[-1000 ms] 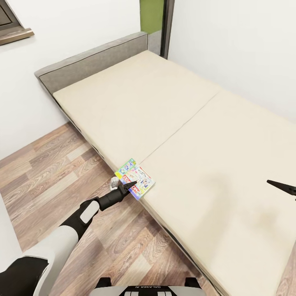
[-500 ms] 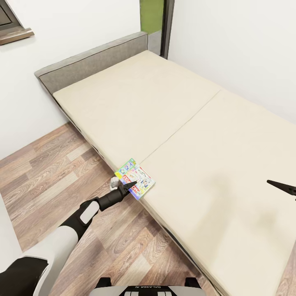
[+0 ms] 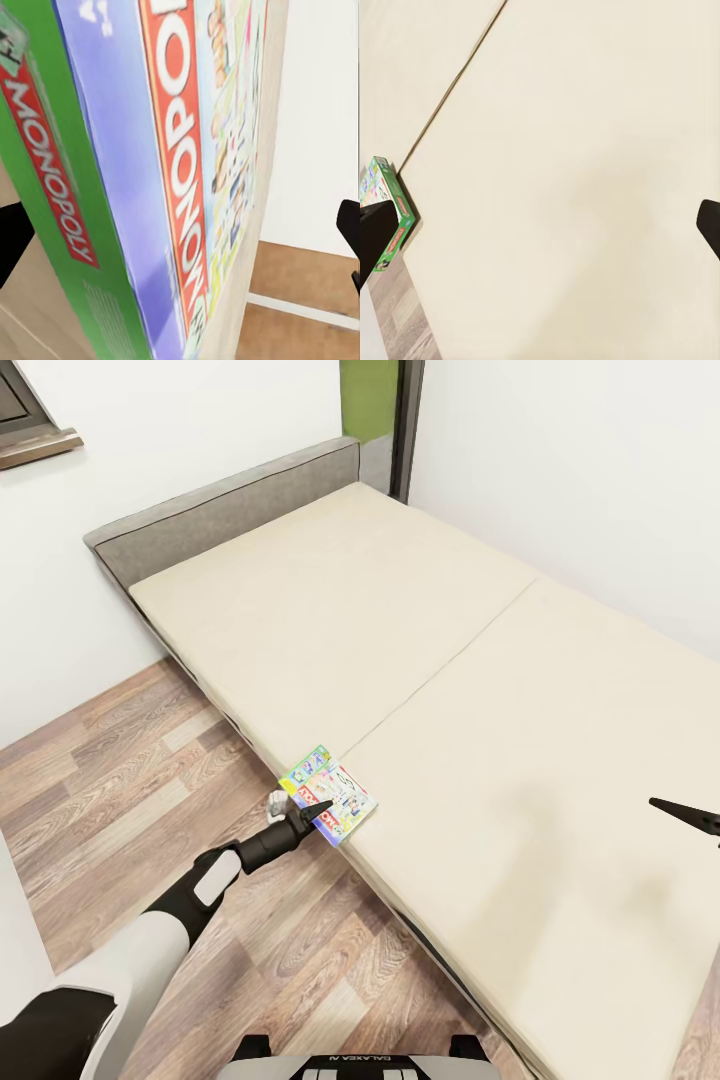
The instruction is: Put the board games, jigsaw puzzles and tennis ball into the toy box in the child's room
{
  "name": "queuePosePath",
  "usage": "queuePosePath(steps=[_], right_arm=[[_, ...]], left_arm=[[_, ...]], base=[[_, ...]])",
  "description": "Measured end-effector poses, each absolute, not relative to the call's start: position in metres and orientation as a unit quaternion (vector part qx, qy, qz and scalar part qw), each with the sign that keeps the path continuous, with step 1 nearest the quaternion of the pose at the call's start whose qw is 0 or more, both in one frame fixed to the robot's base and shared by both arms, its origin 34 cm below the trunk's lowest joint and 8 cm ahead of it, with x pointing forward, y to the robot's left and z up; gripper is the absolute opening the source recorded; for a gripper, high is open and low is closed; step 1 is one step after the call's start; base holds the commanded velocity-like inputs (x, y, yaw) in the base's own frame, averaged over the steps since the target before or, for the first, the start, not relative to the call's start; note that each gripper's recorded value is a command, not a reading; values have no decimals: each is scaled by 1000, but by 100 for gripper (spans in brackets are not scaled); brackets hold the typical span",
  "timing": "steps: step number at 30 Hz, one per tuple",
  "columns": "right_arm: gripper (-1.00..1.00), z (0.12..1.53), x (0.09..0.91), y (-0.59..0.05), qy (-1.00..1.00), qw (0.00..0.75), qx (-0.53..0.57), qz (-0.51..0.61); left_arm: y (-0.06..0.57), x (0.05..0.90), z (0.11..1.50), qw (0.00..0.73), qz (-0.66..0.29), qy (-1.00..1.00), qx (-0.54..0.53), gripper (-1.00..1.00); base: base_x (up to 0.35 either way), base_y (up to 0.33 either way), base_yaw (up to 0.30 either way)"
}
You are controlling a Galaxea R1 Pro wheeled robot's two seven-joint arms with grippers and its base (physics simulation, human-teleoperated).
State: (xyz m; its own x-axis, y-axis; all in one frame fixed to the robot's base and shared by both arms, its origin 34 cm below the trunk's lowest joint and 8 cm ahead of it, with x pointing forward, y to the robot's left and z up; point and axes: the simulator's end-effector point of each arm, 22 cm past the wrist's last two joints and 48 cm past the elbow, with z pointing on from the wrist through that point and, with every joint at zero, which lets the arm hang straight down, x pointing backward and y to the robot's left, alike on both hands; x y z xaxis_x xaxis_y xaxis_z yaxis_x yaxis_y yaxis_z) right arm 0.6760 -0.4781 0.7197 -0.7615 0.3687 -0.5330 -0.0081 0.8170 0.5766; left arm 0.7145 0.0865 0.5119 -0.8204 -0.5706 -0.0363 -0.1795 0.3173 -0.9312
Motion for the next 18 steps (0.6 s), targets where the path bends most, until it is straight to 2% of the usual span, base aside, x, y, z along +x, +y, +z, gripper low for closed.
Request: queuePosePath(steps=[18], right_arm=[[100, 720, 676, -478, 894, 330, 101, 285]], left_arm=[[84, 716, 518, 191, -545, 782, -234, 100]], base=[[0, 0, 0]])
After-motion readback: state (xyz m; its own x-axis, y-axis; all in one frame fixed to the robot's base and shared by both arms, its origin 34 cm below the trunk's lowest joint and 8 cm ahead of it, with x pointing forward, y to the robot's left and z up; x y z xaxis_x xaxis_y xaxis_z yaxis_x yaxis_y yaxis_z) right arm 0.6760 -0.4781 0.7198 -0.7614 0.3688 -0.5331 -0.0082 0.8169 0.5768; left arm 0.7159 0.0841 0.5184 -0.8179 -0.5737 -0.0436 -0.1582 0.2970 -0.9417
